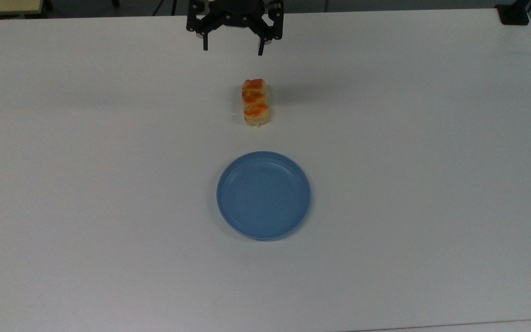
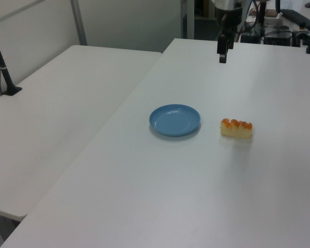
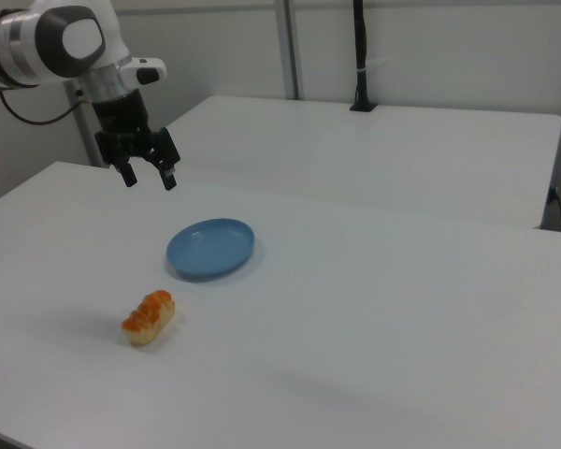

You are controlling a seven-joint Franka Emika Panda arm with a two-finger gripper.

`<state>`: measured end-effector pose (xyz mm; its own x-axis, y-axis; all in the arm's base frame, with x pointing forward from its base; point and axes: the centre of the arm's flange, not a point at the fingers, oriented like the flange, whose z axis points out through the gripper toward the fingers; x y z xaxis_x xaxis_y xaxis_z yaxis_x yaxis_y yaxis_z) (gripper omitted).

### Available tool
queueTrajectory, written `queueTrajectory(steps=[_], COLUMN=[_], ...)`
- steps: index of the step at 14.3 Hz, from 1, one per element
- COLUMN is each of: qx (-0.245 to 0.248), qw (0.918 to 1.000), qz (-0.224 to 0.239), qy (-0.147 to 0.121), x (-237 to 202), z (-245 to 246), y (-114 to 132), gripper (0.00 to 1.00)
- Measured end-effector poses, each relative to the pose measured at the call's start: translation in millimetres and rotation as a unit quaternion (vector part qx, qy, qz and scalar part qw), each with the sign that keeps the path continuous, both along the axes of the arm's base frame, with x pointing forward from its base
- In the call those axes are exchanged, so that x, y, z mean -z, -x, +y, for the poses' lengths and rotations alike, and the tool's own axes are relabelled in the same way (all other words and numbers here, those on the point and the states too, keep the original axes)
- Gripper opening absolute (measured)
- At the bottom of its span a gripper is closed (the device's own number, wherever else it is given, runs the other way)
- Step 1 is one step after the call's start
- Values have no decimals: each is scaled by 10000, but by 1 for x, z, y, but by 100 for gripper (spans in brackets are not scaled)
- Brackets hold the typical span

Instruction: Put the bread on the table

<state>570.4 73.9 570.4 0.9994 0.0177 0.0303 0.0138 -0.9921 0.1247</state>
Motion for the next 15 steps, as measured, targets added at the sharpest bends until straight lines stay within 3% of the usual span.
queueTrajectory(steps=[15], qx=[96], qw=[10000], qz=[7], qy=[2], x=[-9], z=[-11], y=[6], gripper=[100])
